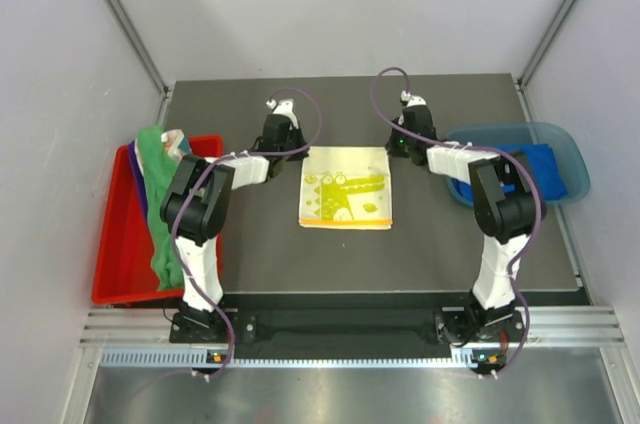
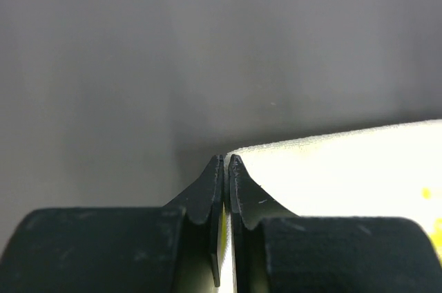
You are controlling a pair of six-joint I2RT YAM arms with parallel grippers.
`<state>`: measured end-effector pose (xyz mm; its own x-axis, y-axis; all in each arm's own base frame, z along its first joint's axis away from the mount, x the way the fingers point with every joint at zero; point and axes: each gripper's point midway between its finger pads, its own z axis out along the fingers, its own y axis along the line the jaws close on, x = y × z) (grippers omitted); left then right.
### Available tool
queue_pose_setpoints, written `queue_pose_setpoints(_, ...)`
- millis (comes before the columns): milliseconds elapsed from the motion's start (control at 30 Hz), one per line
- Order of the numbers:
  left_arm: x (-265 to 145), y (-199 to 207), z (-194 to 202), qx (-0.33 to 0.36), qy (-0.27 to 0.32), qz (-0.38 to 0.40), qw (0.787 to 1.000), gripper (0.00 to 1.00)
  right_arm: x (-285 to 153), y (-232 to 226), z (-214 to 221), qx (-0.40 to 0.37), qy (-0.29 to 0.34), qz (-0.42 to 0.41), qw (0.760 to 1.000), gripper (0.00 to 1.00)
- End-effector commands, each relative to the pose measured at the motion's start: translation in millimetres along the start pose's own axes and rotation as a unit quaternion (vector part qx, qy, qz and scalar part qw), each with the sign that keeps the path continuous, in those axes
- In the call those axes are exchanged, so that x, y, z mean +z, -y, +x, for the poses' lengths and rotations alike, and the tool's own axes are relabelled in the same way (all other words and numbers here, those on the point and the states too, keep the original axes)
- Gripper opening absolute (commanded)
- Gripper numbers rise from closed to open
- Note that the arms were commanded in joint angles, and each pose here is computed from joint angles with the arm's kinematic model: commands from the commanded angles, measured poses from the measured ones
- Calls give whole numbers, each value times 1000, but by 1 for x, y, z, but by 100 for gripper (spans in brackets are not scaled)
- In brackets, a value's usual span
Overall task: Fold and stack the towels
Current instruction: Fold the towel
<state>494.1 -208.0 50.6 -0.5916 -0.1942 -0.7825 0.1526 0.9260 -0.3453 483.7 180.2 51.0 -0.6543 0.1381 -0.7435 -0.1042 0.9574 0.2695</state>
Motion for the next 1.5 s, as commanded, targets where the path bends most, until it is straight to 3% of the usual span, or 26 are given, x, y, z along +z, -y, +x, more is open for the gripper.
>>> queue_pose_setpoints(0,-29,32,-61,-2,93,61,994,2,-31,-20,-56,-8,94,-33,995,0)
queue_pose_setpoints(533,-83,39,-15,-34,81,123,989,1,-90,-33,-28,12,115,-92,989,0)
queue_pose_setpoints(933,-120,35,25,-47,72,135,987,1,-117,-33,35,21,93,-97,991,0)
queue_pose_setpoints(1467,-155,53,60,-32,69,146,986,1,-144,-33,77,35,86,-107,990,0)
